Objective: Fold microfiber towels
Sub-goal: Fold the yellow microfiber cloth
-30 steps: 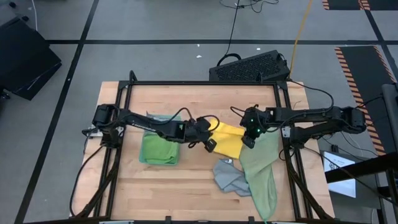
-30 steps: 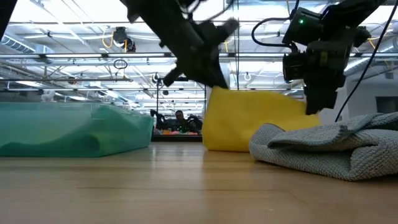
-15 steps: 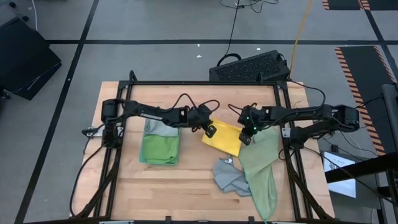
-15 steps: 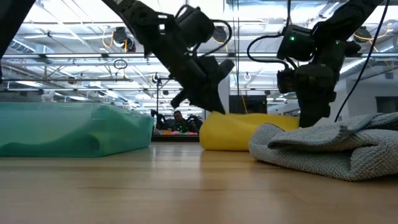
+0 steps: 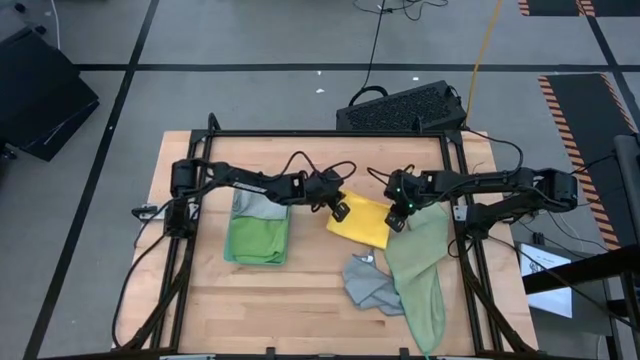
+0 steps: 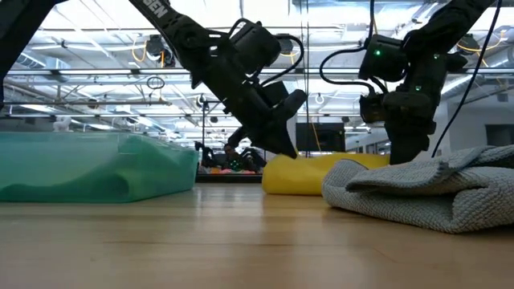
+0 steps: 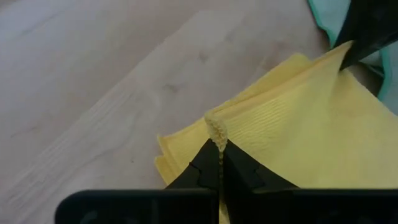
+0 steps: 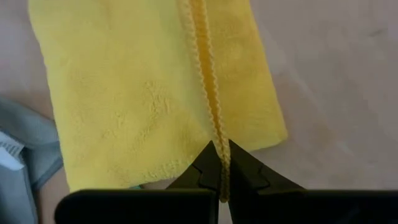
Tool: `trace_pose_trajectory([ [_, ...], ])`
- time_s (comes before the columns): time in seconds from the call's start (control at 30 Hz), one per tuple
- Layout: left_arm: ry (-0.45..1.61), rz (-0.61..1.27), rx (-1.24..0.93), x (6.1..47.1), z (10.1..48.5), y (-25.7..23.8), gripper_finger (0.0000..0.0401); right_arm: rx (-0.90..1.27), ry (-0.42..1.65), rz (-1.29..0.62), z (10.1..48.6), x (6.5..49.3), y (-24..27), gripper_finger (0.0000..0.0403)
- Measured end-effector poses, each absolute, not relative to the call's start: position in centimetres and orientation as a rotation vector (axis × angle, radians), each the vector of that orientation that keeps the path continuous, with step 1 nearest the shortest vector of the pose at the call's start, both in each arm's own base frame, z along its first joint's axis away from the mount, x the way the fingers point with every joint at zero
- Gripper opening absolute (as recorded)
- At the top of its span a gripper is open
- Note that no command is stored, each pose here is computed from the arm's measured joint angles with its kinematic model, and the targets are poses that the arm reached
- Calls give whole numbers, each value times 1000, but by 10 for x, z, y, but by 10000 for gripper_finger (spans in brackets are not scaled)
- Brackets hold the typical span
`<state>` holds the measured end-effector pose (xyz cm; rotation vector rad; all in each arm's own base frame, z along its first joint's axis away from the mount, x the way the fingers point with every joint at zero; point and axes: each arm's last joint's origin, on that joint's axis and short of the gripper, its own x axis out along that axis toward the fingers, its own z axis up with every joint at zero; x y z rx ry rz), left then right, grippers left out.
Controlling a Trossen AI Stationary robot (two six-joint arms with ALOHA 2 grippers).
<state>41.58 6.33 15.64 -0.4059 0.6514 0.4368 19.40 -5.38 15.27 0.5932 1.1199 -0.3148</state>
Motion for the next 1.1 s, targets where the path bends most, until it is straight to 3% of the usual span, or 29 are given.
trace_pose_trajectory([
  [0.27,668,459,-391,419,143,62,22,544,1108,-374,153,194,-56,21],
  [0.57,661,483,-391,420,139,62,30,513,1115,-427,153,192,-57,110],
  [0.8,634,487,-371,417,152,69,106,526,1077,-461,171,183,-57,170],
  [0.97,627,516,-382,409,170,82,154,570,944,-339,183,184,-54,170],
  [1.1,602,496,-402,403,187,83,166,597,775,-189,180,191,-51,159],
])
